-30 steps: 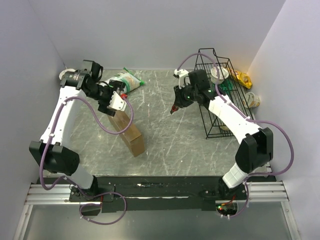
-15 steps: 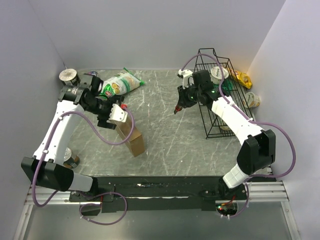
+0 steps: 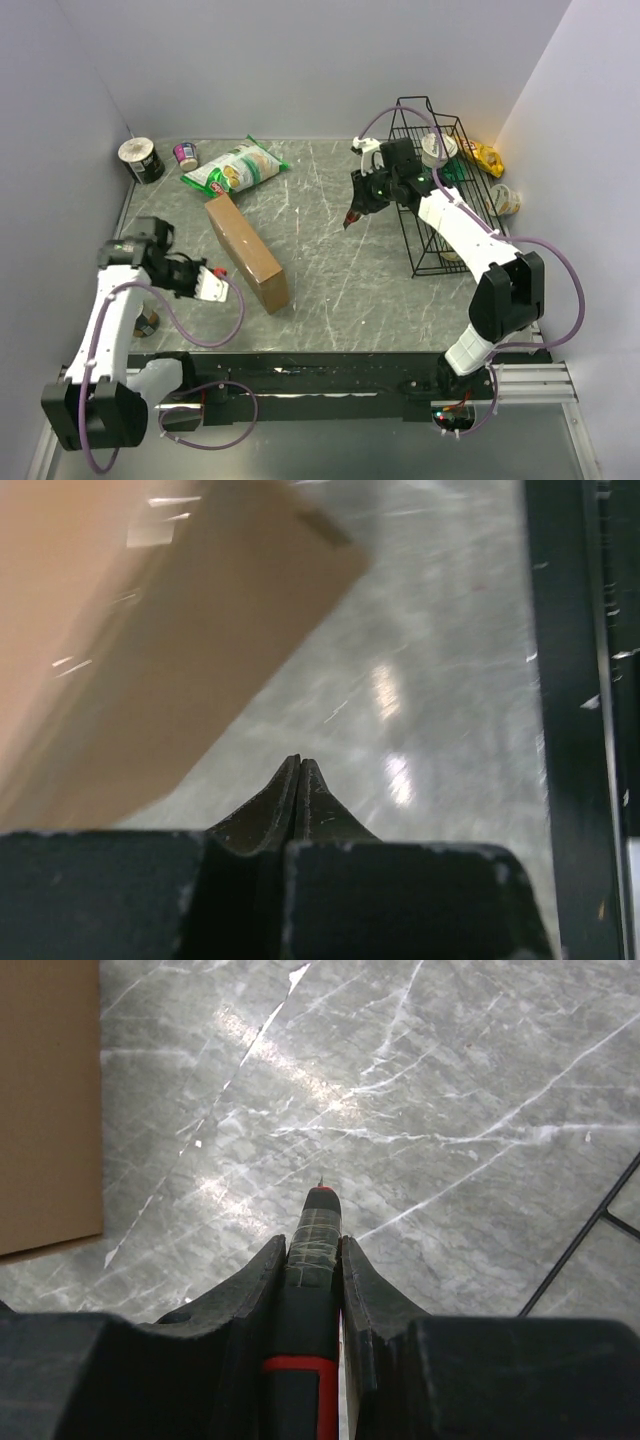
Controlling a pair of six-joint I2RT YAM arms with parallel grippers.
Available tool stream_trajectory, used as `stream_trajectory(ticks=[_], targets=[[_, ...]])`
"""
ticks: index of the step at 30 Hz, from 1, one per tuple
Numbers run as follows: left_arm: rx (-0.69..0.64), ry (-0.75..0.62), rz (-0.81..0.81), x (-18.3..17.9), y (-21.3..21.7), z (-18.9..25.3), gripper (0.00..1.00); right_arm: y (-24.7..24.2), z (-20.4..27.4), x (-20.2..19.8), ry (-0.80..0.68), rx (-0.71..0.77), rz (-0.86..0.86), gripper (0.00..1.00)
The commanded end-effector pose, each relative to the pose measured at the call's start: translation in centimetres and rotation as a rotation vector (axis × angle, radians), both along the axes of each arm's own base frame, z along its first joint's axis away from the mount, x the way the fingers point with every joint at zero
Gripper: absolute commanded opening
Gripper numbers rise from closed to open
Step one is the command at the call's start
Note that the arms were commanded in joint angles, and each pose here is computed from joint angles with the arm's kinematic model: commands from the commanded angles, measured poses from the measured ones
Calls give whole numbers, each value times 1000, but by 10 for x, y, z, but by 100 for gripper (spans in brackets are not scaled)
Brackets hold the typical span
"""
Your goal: Unpack the express box
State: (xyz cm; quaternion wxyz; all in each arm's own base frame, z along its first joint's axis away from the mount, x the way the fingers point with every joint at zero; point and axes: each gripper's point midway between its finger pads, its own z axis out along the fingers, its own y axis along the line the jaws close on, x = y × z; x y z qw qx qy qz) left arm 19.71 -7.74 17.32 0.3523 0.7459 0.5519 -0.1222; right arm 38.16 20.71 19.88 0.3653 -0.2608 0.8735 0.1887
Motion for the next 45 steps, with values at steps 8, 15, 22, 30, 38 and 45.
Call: stream_trajectory(ticks=[8, 15, 22, 30, 38, 45], targets=[[-75, -59, -157, 2, -64, -88, 1, 17, 32, -4, -81, 6, 38, 0], [-33, -83, -151, 0, -83, -126, 1, 16, 32, -10, -97, -11, 45, 0], [38, -152, -162, 7, -89, -155, 1, 12, 36, -11, -118, -20, 46, 0], [59, -218, -176, 18, -96, -166, 1, 8, 33, -17, -123, -33, 45, 0], [56, -214, -229, 21, -119, -175, 1, 8, 28, -17, -111, -36, 46, 0], [76, -205, -216, 31, -134, -181, 2, 10, 25, -16, -99, -25, 48, 0]])
